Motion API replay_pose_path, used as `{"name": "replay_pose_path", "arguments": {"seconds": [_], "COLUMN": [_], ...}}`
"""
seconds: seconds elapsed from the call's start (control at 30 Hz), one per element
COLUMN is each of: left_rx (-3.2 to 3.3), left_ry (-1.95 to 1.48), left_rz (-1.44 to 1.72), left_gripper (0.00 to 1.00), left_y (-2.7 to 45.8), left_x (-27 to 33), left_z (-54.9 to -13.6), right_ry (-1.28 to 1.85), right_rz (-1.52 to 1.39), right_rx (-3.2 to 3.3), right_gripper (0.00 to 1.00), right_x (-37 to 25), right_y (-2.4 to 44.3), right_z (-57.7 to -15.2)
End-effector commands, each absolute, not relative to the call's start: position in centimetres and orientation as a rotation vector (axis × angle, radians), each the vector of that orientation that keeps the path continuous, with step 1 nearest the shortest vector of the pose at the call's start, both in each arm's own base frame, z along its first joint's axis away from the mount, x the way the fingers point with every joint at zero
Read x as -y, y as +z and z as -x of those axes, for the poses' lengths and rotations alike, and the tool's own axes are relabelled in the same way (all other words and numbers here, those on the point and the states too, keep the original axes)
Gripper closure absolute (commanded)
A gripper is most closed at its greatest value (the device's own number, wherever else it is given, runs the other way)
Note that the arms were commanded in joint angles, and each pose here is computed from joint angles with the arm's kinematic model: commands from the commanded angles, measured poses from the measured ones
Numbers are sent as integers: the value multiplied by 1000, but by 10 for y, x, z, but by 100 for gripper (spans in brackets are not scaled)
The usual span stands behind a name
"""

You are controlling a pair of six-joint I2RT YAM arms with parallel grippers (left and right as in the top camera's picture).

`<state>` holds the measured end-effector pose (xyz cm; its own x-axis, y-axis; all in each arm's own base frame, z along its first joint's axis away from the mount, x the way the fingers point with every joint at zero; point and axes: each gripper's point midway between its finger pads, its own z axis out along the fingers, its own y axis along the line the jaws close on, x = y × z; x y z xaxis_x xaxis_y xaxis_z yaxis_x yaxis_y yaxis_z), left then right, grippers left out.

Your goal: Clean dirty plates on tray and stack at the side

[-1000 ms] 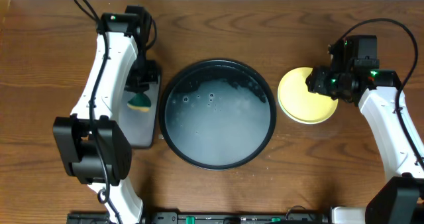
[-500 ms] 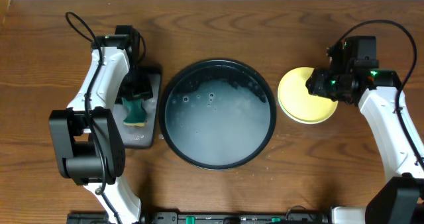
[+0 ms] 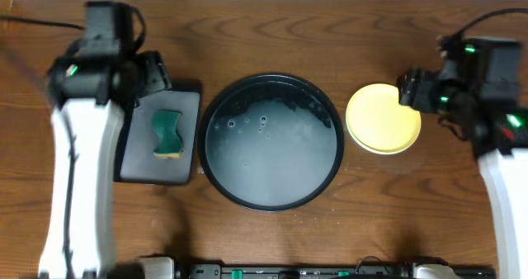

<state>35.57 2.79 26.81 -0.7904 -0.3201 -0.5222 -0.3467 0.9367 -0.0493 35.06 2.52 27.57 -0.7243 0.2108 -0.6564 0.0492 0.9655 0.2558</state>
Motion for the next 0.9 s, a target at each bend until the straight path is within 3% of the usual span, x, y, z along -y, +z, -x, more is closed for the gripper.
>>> {"name": "replay_pose_path", "arguments": {"seconds": [0.0,0.13,0.2,0.37,0.73,0.87], "left_rx": [-2479,-2423,-2414,-2416,-2416,-2416], "left_ry": [38,24,22,23,23,23], "left_rz": [504,498,497,497,497,497], "left_gripper": [25,24,24,24,24,24], "left_y": [290,308,311,310,310,310], "left_x": [-28,-28,-27,-28,-28,-28], "left_z": [-344,-334,-332,-332,-332,-332], "right_ry": [308,460,658,690,633,462], "right_rz": [-169,-289,-383,-361,-379,-500], "right_rx": [-2113,-1882,-1831,-1769,-1707,-1662], "right_gripper": [1,1,1,1,1,1], "right_x": [-26,-30,-44,-46,-37,-5], "right_y": [352,413,430,448,454,419], "right_z": [-340,-320,-299,-276,-254,-236]}}
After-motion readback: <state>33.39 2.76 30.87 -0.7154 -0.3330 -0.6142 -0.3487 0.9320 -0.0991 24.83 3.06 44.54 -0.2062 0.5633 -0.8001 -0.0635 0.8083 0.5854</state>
